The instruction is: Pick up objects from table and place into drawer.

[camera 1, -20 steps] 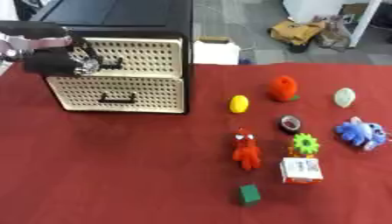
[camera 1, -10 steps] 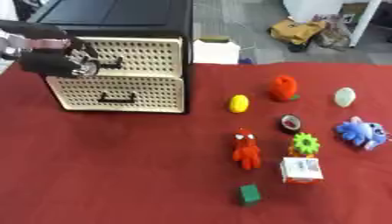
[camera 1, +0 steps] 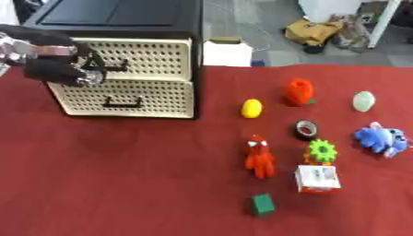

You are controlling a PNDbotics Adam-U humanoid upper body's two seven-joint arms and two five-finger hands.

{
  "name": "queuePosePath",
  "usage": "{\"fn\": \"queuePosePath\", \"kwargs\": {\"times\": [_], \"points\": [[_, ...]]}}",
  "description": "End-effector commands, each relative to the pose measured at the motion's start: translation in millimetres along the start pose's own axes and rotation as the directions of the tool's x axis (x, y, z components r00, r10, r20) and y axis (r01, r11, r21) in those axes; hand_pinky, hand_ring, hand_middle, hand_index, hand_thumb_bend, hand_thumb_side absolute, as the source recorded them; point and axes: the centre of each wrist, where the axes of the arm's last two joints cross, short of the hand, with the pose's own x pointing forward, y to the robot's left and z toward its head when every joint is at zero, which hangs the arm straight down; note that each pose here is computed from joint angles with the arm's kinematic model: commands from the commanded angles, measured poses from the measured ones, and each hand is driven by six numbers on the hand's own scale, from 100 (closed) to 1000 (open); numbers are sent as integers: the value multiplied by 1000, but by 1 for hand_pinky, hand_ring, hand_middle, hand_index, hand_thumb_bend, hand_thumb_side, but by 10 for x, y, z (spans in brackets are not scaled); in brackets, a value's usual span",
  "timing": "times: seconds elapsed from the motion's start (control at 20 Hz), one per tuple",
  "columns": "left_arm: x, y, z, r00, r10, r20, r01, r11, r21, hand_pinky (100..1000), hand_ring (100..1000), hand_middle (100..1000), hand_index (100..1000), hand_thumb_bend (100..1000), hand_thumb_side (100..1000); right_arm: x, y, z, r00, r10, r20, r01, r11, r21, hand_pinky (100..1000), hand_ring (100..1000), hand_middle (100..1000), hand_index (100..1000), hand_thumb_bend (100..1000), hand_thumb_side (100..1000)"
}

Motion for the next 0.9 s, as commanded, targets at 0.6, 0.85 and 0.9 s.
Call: {"fn": "queuePosePath", "kwargs": {"times": [0.6,0.85,0.9], "points": [[-15,212,117,996,-32,-78,38,996,76,100,100,100,869,159,1000,48,-9,-57,1000,-5,26,6,1000,-12,702,702,625,807,100,865],[4,226,117,996,-35,-82,41,996,82,100,100,100,874,176,1000,53,-2,-62,1000,-8,28,8,1000,-11,702,702,623,806,100,865],[6,229,117,996,-34,-82,41,996,83,100,100,100,875,178,1000,54,-1,-63,1000,-8,28,8,1000,-11,703,702,623,806,100,865]]}}
